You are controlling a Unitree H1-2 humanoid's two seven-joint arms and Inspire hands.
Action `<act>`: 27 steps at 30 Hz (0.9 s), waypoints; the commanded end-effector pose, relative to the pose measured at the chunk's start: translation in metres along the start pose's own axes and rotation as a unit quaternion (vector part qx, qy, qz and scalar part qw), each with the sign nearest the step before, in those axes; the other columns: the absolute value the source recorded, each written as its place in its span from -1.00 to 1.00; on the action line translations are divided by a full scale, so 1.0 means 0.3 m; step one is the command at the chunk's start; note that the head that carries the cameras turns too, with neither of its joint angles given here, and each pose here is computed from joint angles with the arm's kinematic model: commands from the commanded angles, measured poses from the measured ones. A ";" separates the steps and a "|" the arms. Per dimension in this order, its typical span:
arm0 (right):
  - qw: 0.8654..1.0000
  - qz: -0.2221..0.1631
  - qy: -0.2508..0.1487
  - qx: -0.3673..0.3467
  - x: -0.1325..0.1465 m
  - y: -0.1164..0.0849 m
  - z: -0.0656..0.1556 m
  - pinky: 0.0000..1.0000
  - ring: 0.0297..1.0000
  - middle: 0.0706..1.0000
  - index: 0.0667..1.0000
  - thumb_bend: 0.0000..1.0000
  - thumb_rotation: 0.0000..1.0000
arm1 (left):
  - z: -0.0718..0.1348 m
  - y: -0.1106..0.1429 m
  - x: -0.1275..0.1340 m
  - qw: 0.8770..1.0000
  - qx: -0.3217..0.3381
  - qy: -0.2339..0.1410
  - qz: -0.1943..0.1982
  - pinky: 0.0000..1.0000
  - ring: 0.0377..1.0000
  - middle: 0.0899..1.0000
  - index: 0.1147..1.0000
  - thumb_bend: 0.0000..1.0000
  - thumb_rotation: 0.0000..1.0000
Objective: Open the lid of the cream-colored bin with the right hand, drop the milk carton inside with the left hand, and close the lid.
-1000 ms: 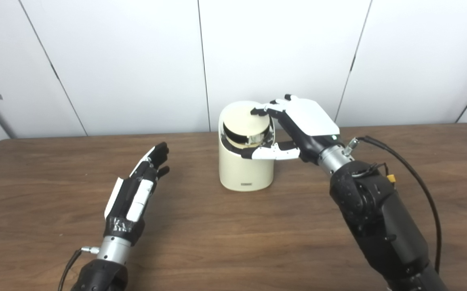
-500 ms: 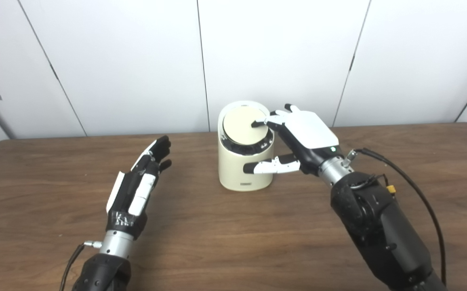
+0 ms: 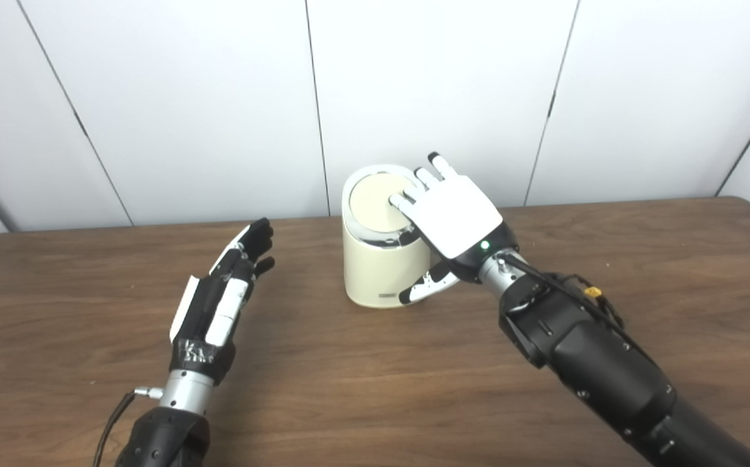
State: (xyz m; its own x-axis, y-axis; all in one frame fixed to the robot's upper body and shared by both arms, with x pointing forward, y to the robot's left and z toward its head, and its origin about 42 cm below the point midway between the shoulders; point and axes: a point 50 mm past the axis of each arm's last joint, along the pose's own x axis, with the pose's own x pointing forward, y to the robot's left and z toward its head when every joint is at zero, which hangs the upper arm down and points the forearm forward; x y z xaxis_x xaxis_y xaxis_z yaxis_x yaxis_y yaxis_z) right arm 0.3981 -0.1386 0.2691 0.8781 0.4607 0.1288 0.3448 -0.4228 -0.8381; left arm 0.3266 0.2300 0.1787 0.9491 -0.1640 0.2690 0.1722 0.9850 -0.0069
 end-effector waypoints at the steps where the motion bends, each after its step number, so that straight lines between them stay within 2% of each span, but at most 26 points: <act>1: 0.992 0.121 -0.015 -0.032 -0.028 0.154 0.004 1.00 0.87 0.72 0.65 0.50 0.50 | 0.064 -0.002 0.028 0.999 0.004 -0.042 -0.005 0.84 0.89 0.85 0.86 0.58 0.63; 5: 0.992 0.121 -0.009 -0.036 -0.029 0.157 0.012 1.00 0.89 0.73 0.66 0.48 0.41 | 0.062 -0.002 0.029 0.999 0.005 -0.040 -0.005 0.84 0.89 0.84 0.86 0.59 0.63; 23: 0.993 0.116 -0.025 -0.024 -0.063 0.172 0.036 1.00 0.82 0.70 0.63 0.46 0.41 | 0.060 0.005 0.028 0.999 0.010 -0.040 -0.005 0.80 0.87 0.84 0.86 0.60 0.62; 27: 0.995 0.099 -0.024 0.002 -0.071 0.165 0.033 1.00 0.81 0.69 0.62 0.44 0.36 | 0.058 0.000 0.027 0.999 0.009 -0.038 -0.005 0.81 0.87 0.84 0.87 0.60 0.63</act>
State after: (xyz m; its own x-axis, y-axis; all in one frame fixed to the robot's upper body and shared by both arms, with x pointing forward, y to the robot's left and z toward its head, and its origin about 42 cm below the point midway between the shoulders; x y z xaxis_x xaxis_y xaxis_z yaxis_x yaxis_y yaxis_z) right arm 0.3974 -0.1462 0.2636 0.8888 0.4333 0.1489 0.3525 -0.4390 -0.8265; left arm 0.3264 0.2311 0.1795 0.9491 -0.1649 0.2683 0.1718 0.9851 -0.0022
